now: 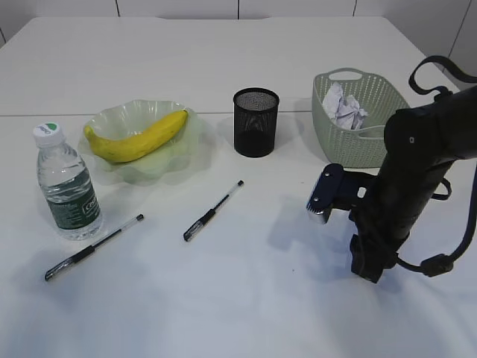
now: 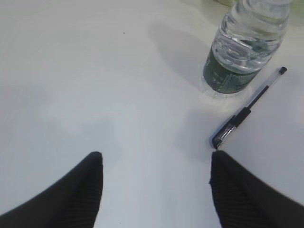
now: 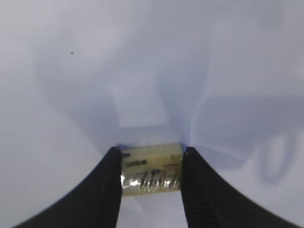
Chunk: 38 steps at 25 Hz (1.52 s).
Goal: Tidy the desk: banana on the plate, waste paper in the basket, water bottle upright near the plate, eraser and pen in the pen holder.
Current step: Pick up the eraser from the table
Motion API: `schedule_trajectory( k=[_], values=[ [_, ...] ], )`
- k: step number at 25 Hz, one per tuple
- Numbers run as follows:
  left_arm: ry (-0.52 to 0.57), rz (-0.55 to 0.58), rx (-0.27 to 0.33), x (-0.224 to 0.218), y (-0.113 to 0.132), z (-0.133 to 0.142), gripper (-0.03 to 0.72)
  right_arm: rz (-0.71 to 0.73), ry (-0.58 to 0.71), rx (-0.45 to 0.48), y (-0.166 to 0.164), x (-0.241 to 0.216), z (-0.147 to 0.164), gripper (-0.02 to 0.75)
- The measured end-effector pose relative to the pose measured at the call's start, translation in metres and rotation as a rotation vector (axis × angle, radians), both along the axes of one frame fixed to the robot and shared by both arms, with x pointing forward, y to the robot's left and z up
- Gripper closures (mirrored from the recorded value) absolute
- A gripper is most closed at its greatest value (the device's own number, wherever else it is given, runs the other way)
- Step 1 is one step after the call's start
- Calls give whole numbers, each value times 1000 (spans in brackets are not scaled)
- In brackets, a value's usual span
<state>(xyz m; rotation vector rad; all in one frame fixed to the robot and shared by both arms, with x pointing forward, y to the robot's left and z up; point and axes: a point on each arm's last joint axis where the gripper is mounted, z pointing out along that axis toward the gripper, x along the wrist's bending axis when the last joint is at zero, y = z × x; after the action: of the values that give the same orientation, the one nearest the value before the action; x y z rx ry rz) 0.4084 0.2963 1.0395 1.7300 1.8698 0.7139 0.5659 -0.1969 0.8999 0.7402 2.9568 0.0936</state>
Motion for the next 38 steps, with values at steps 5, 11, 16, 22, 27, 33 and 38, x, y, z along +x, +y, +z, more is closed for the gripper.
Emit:
schedule_trajectory(
  k=[5, 11, 16, 22, 27, 33, 38],
  values=[
    [0, 0, 0, 0, 0, 0, 181, -45, 16, 44, 4, -1, 0, 456],
    [0, 0, 0, 0, 0, 0, 181, -84, 30, 83, 7, -2, 0, 456],
    [0, 0, 0, 0, 0, 0, 181, -110, 50, 105, 9, -4, 1, 456],
    [0, 0, 0, 0, 0, 0, 181, -143, 63, 119, 10, -5, 1, 456],
    [0, 0, 0, 0, 0, 0, 181, -147, 29, 134, 9, -6, 17, 457],
    [0, 0, 0, 0, 0, 0, 181, -152, -39, 163, 9, -9, 43, 457],
    [0, 0, 0, 0, 0, 0, 181, -176, -102, 196, 10, -5, 69, 457]
  ],
)
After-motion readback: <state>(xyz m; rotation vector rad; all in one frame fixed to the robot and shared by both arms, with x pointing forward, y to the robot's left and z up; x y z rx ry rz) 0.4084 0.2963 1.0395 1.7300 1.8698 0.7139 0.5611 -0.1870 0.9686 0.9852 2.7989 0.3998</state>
